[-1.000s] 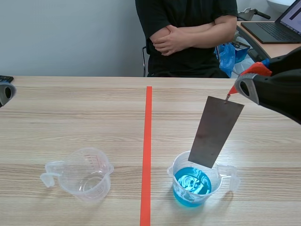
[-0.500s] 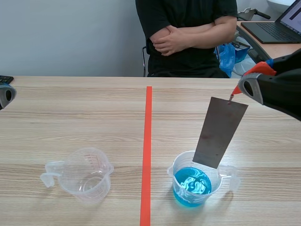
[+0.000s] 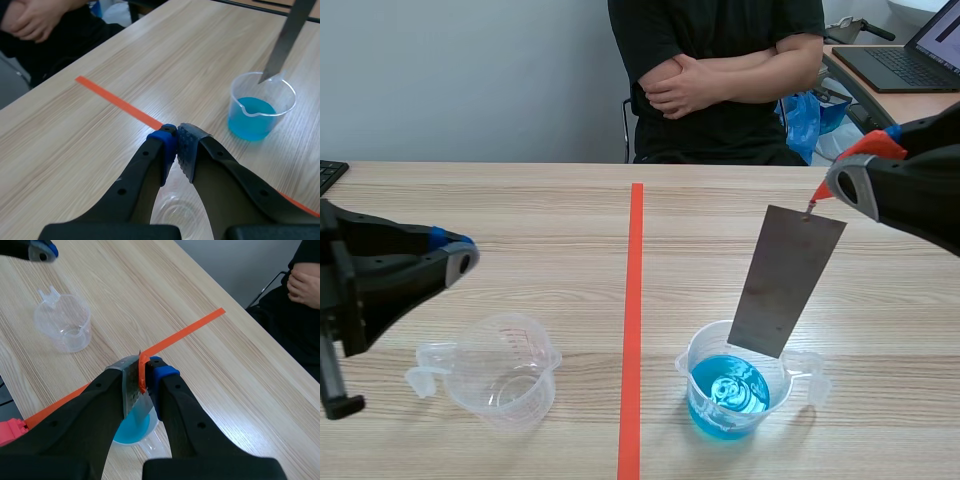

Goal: Do the redox reaction experiment.
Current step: 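Point at the plate with the left hand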

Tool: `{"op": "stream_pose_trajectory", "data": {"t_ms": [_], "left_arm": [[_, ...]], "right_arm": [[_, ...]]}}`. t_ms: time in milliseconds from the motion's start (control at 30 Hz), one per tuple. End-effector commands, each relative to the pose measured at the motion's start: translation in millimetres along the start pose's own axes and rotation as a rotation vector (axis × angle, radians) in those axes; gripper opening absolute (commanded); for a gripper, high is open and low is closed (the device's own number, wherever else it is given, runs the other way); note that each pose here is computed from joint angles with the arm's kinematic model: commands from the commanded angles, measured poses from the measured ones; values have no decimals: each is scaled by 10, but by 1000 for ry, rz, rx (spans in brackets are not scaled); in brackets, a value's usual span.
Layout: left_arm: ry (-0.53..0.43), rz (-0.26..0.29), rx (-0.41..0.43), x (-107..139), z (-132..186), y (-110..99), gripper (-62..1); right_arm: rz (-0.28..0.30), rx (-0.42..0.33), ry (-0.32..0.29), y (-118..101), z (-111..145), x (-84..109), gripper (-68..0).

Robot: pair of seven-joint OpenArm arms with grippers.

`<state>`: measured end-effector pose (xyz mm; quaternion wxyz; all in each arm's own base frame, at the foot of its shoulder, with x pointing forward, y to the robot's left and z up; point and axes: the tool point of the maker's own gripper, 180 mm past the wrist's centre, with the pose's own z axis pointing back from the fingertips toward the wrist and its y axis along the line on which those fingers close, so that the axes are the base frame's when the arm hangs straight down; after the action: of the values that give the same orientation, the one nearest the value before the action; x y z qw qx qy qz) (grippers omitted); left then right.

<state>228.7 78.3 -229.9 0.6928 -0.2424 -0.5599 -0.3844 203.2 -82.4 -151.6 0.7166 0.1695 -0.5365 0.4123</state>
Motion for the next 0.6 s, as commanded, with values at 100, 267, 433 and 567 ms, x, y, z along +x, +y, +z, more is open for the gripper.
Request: {"op": "stream_pose_trajectory", "data": {"t_ms": [100, 267, 433, 567], "left_arm": [[-28, -35, -73, 0, -225, -139, -566], [-44, 19, -111, -133, -450, -256, -566], [-75, 43, -174, -166, -688, -484, -564], [-95, 43, -233, -163, -847, -671, -564]], "right_arm": [[5, 13, -22, 21, 6, 53, -660], [5, 13, -22, 21, 6, 53, -660], [5, 13, -22, 21, 6, 53, -660], [5, 13, -22, 21, 6, 53, -660]]}}
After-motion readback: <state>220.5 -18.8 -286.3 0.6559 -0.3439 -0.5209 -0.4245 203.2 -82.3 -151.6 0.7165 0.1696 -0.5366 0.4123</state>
